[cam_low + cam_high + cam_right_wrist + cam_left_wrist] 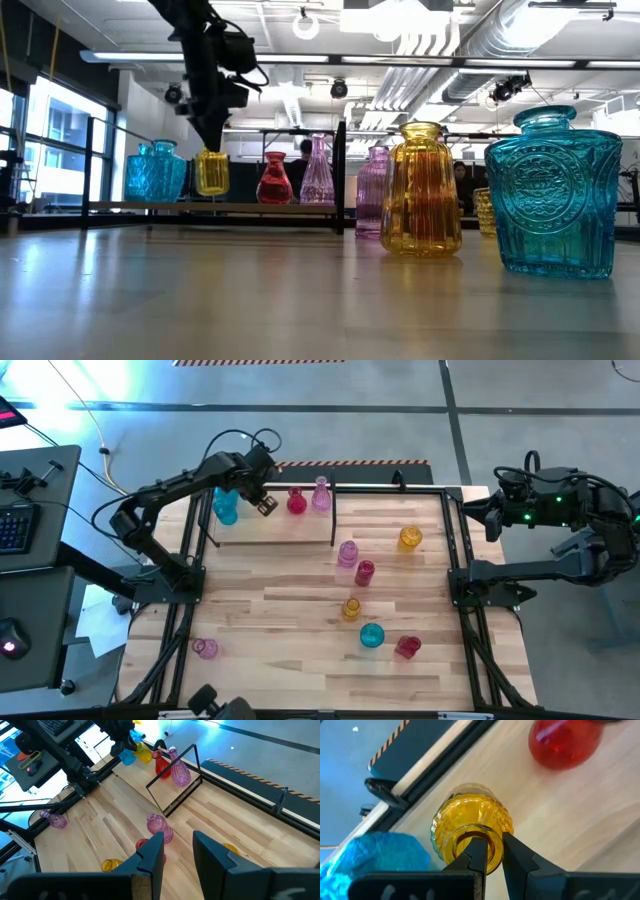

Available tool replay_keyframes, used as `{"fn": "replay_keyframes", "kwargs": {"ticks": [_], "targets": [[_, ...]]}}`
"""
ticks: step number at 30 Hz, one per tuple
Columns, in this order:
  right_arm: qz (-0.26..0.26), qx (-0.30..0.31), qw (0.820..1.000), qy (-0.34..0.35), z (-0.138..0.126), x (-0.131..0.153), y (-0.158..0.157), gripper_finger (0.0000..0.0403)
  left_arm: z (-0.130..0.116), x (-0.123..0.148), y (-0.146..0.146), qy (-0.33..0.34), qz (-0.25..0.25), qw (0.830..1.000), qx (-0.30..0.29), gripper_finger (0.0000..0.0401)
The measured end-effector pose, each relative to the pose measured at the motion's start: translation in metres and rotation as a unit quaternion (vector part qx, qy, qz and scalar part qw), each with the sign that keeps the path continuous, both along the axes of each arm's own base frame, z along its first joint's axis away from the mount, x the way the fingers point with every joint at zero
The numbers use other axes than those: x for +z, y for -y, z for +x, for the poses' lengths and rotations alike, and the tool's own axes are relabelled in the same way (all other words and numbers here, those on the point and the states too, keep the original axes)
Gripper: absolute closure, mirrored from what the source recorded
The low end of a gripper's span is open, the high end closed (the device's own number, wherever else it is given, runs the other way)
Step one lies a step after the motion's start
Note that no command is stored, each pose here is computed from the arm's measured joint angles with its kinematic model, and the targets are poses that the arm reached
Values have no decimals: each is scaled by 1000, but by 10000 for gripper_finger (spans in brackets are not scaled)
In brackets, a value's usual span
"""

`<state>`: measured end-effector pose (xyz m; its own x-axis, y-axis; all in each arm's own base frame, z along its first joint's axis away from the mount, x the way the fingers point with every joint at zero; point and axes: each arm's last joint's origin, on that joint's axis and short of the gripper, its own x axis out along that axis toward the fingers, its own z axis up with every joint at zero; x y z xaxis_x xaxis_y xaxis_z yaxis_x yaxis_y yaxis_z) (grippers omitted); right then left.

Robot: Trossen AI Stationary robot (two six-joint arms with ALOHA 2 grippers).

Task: Sort vases onto shelf
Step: Put the middle yellow vase on the shelf

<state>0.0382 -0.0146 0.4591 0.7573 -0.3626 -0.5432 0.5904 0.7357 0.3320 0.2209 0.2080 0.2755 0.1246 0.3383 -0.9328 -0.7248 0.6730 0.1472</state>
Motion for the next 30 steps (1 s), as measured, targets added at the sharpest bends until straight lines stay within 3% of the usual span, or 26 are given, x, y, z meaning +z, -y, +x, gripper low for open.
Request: {"fn": "replay_keyframes", "kwargs": {"ticks": [22,30], "targets": [[0,0,1000,0,0,0,0,316,-4,-10,-16,38,-47,998,10,375],[3,-2,1000,2,0,0,0,316,-2,-14,-18,44,-60,997,7,356]]}}
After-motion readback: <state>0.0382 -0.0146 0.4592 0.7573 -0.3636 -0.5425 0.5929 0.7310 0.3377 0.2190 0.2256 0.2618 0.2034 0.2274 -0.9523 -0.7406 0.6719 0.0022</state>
